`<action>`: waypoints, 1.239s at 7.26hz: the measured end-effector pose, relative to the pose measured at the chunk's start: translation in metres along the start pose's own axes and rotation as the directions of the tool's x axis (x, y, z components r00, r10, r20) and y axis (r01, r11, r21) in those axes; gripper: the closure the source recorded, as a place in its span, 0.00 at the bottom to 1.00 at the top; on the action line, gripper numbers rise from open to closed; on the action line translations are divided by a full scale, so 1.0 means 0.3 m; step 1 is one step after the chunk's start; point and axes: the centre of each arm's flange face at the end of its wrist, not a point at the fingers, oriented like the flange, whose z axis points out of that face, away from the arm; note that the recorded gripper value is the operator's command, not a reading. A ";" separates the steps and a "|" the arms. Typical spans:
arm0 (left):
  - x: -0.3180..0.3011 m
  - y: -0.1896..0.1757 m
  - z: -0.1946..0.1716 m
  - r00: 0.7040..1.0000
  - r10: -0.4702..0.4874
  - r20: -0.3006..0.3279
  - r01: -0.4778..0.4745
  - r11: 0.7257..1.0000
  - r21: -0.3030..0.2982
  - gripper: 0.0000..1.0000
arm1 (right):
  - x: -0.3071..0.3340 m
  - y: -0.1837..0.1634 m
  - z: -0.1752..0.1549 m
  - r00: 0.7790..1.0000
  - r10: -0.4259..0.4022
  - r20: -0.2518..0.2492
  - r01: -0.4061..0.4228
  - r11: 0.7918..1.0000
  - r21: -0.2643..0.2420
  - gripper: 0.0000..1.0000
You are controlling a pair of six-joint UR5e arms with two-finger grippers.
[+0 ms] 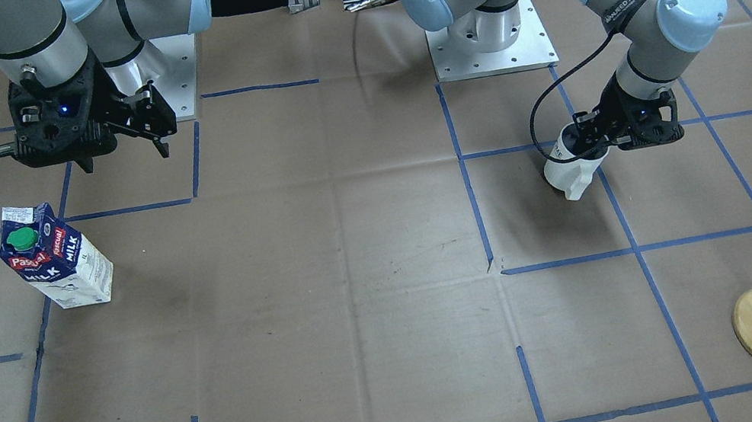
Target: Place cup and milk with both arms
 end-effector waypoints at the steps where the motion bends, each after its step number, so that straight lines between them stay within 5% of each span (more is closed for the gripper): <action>1: 0.000 -0.001 -0.004 1.000 -0.006 0.005 0.006 1.000 0.000 1.00 | 0.001 -0.001 -0.004 1.000 0.000 -0.001 0.000 1.000 0.003 0.00; 4: 0.083 -0.051 -0.087 0.999 0.035 0.023 -0.036 0.998 0.054 1.00 | 0.003 -0.014 -0.025 1.000 0.001 -0.002 -0.001 1.000 0.012 0.00; 9: 0.653 -0.397 -0.396 0.998 0.050 -0.028 -0.048 0.996 0.071 0.99 | 0.013 -0.032 -0.083 1.000 0.004 -0.025 -0.003 0.999 0.033 0.00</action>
